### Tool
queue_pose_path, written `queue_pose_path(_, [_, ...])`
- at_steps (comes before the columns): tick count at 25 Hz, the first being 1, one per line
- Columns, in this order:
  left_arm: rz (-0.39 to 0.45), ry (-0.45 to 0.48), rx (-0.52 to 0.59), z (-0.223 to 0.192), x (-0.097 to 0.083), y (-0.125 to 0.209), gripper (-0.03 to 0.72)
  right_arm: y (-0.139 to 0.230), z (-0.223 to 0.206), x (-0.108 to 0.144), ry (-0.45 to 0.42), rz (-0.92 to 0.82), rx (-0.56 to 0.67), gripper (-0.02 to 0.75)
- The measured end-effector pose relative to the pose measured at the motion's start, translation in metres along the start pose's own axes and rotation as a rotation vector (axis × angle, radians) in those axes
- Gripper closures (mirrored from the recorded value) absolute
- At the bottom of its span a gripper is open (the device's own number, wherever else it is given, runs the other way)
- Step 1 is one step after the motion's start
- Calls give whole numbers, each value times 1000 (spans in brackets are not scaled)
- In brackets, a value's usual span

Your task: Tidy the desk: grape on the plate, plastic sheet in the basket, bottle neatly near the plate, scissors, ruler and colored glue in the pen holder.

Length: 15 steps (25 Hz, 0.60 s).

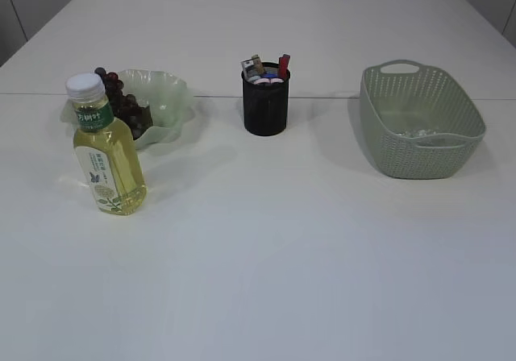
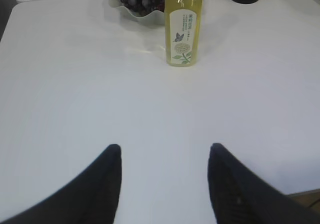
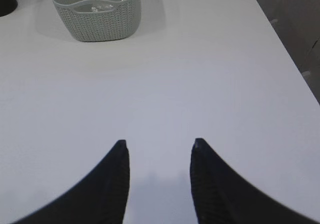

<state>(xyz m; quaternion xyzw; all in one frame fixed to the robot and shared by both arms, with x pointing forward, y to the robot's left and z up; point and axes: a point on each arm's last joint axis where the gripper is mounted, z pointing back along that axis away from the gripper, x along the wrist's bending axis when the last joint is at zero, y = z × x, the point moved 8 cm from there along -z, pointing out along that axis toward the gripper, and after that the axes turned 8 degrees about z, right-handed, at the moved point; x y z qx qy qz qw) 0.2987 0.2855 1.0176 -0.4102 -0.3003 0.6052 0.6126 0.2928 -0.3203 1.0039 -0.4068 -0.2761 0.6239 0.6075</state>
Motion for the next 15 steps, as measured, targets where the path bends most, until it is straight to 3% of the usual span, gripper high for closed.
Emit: queue_pose_path(15, [10,-13,-1,0,2,0,302,0,0,1,-8,-4,-3,406])
